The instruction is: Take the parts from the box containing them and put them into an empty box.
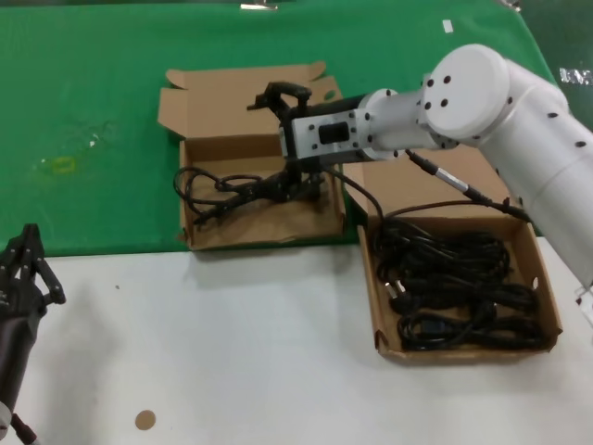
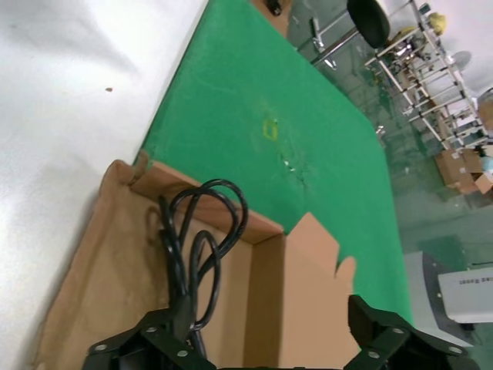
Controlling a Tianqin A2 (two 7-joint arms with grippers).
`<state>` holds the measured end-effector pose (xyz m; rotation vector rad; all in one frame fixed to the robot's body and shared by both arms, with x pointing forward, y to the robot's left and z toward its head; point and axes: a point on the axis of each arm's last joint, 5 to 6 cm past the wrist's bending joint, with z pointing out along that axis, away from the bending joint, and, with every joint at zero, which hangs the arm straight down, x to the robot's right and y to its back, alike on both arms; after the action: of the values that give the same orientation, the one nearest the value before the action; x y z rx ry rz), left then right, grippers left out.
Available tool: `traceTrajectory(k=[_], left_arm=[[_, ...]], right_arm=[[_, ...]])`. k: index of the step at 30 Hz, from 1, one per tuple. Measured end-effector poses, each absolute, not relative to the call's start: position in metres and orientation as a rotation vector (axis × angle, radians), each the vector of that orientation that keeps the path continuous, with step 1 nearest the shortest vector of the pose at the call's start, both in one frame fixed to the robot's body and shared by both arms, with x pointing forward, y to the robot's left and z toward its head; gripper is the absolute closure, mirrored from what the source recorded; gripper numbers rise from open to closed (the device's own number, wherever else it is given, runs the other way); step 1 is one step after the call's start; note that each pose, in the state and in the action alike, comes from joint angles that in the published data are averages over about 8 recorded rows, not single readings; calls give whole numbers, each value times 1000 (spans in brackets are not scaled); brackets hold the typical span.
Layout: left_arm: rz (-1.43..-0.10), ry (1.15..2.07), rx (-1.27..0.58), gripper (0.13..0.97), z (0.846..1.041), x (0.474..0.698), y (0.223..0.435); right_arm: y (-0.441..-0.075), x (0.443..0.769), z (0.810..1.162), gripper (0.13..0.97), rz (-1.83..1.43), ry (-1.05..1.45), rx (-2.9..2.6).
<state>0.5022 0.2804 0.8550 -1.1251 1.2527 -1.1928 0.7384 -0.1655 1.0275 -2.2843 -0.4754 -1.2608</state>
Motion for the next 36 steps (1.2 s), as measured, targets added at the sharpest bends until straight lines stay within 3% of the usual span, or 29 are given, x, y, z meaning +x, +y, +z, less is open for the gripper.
traceTrajectory(k=[6,15,19,27,31,36], left_arm=[[-1193,1253,-1125,945,855,502,280],[-1193,1253,-1125,918,855,502,280],[-1193,1253,-1125,902,855,502,280],[-1193,1253,-1125,787,855,502,280],[-1193,1253,-1125,787,855,502,280],[-1193,1253,-1125,671,855,502,280]], right_arm=[[-166,736,1030,376,-1269,-472,-2275],[-166,732,1021,224,-1268,-428,-2242],[-166,727,1010,194,-1265,-364,-2197],[-168,711,983,143,-1258,-200,-2089],[-171,702,970,138,-1253,-111,-2034],[-175,690,954,130,-1248,2,-1965]])
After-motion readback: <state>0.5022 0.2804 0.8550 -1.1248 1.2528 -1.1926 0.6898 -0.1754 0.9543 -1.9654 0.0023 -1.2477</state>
